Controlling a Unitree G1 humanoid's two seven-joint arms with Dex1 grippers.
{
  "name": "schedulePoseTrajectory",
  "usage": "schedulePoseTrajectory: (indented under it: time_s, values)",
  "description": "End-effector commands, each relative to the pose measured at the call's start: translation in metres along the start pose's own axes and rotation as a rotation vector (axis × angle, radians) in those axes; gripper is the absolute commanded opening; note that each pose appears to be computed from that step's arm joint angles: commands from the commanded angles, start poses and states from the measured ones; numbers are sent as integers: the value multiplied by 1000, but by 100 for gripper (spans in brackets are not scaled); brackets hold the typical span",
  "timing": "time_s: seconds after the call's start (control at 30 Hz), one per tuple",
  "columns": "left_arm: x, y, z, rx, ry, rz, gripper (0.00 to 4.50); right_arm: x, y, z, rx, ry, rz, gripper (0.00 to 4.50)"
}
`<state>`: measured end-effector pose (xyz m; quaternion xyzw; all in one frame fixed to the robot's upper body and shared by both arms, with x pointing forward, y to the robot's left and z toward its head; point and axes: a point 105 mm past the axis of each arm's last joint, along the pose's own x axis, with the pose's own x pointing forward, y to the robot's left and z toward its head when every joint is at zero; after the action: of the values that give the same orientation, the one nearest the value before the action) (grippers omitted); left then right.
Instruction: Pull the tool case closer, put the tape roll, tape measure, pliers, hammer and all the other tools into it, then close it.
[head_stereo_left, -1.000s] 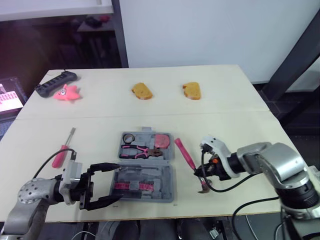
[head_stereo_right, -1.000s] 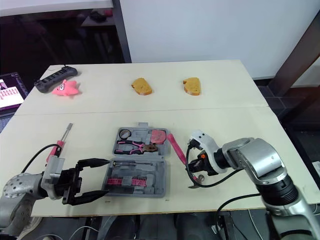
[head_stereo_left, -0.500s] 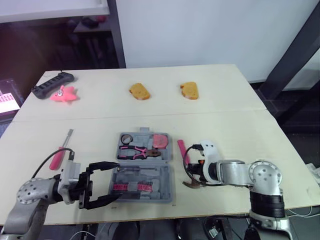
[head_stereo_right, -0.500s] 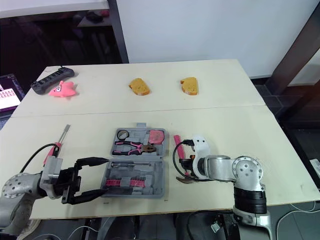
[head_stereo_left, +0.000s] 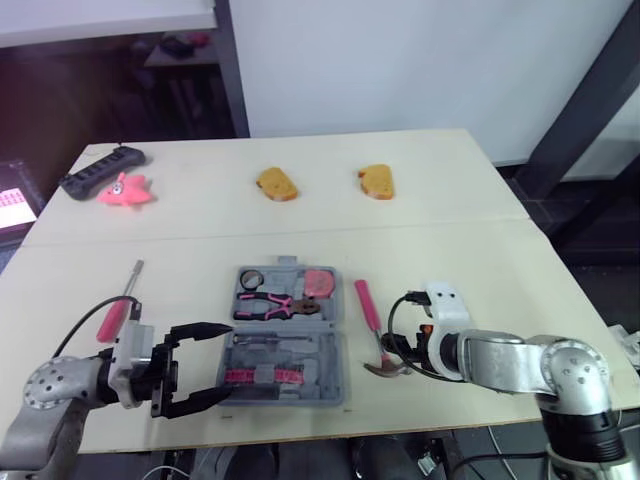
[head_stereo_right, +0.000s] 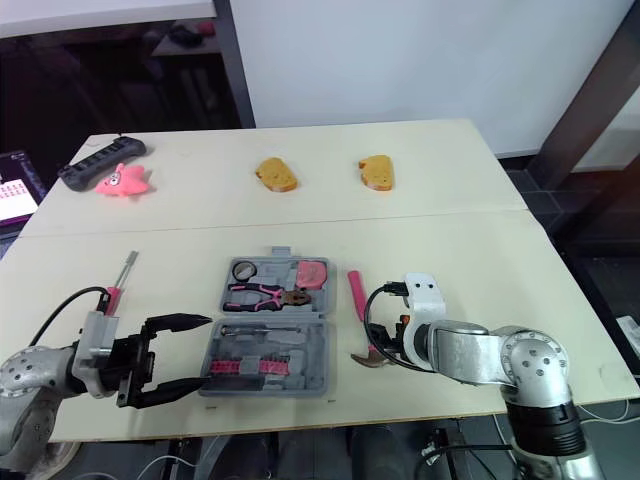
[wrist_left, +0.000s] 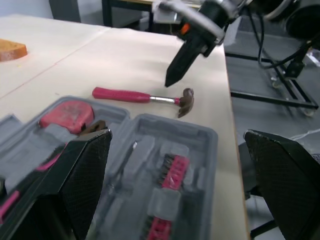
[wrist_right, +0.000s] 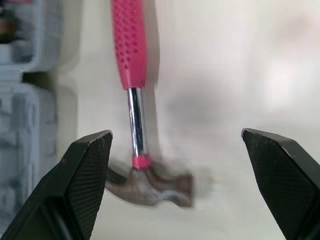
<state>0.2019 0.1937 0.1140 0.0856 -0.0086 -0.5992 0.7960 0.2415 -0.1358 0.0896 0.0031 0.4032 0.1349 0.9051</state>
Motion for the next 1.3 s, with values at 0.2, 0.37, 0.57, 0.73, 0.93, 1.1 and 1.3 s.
schedulePoseTrajectory:
  time_s: [0.2,0.37,0.57,0.73,0.93,1.1,1.3]
  values:
    - [-4,5,10,19,6,-12,450,11,27,-8,-95,-193,-13,444]
    - [-5,10,12,20,15,-18,450,28,19,-17,-98,-231,-56,444]
    - [-4,12,15,21,23,-34,450,53,25,-32,-118,-237,-38,444]
    - [-4,13,16,23,26,-39,450,64,14,-55,-49,-166,-74,444]
    - [-5,11,15,21,29,-33,450,65,2,-69,-34,-105,-108,217]
    - [-6,11,15,20,30,-29,450,62,8,-68,-80,-101,-94,9]
    - [-7,13,14,18,26,-13,450,58,13,-52,-169,-184,-86,9]
